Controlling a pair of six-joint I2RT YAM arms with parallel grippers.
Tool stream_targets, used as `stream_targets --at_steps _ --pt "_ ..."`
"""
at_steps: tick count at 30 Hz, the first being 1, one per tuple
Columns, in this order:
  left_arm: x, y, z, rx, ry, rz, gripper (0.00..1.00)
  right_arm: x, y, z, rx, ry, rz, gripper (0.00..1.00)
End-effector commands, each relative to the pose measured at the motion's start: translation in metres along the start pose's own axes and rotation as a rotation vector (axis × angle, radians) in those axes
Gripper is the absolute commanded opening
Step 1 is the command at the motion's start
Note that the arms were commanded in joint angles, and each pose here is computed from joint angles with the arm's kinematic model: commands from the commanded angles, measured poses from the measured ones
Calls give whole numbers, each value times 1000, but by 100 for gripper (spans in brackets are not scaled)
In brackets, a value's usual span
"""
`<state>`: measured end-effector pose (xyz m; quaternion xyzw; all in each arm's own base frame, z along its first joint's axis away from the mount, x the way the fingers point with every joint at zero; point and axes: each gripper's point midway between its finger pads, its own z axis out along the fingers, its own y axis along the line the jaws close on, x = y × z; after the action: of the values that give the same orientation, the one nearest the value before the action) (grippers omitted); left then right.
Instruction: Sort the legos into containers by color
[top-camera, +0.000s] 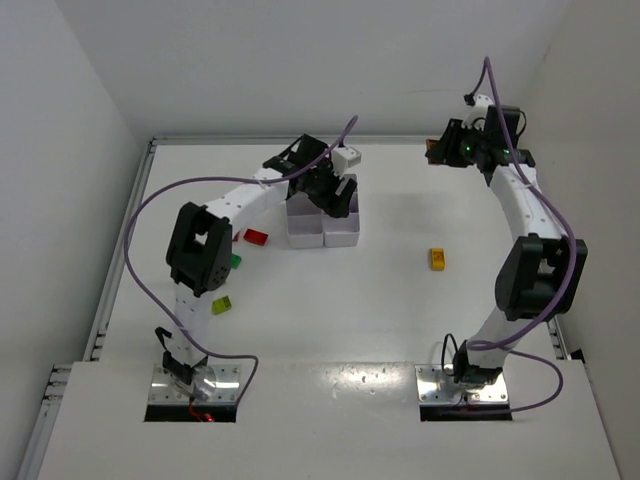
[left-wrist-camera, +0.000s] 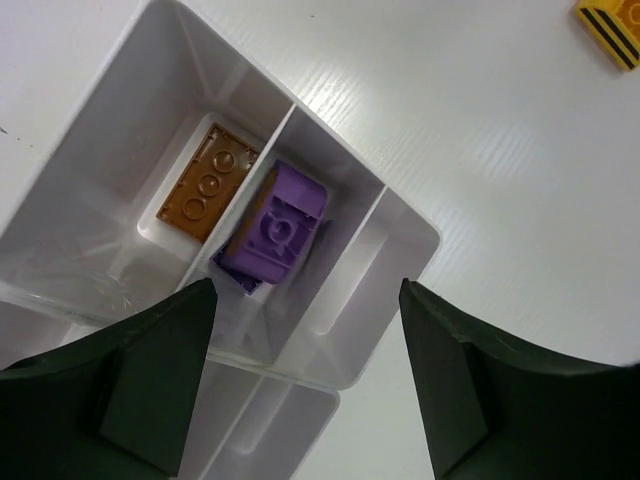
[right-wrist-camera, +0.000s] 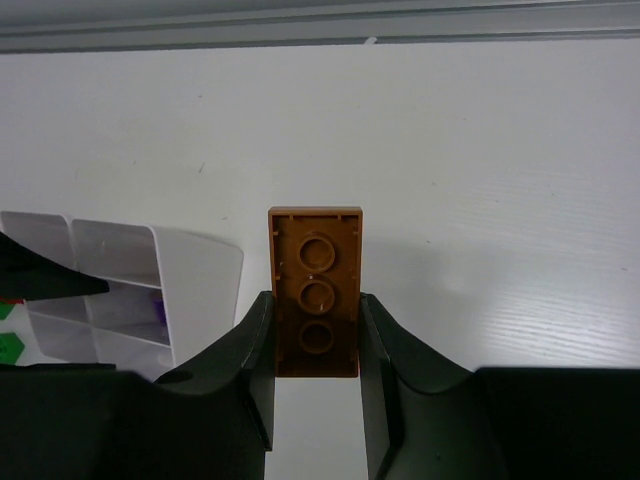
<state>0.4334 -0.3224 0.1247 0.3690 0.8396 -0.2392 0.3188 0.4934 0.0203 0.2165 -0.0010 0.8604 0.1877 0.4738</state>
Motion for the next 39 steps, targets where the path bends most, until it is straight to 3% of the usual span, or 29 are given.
stream_targets --at_steps 1,4,5,7,12,19,25,36,39 --pt "-44 -4 -36 4 -159 43 80 -21 31 7 -74 -47 -92 0" --pt "-56 -22 -59 68 -266 40 80 -16 54 14 -135 -33 -154 0" --pt "-73 -29 -83 69 -366 47 80 -18 62 15 -149 -38 -174 0" --pt "-88 -40 -107 80 -456 49 80 -10 91 22 -214 -21 -228 0" --pt "-99 -9 -166 -25 -615 -148 82 6 157 43 -357 6 -413 0" --pt "-71 31 -193 -107 -581 -230 83 34 191 83 -372 70 -529 0" --pt "-53 43 -196 -119 -568 -268 84 54 185 108 -338 119 -562 4" --pt "-48 60 -192 -107 -555 -310 84 88 183 116 -348 188 -700 5" --pt "-48 61 -187 -95 -547 -313 84 91 185 115 -350 194 -737 16"
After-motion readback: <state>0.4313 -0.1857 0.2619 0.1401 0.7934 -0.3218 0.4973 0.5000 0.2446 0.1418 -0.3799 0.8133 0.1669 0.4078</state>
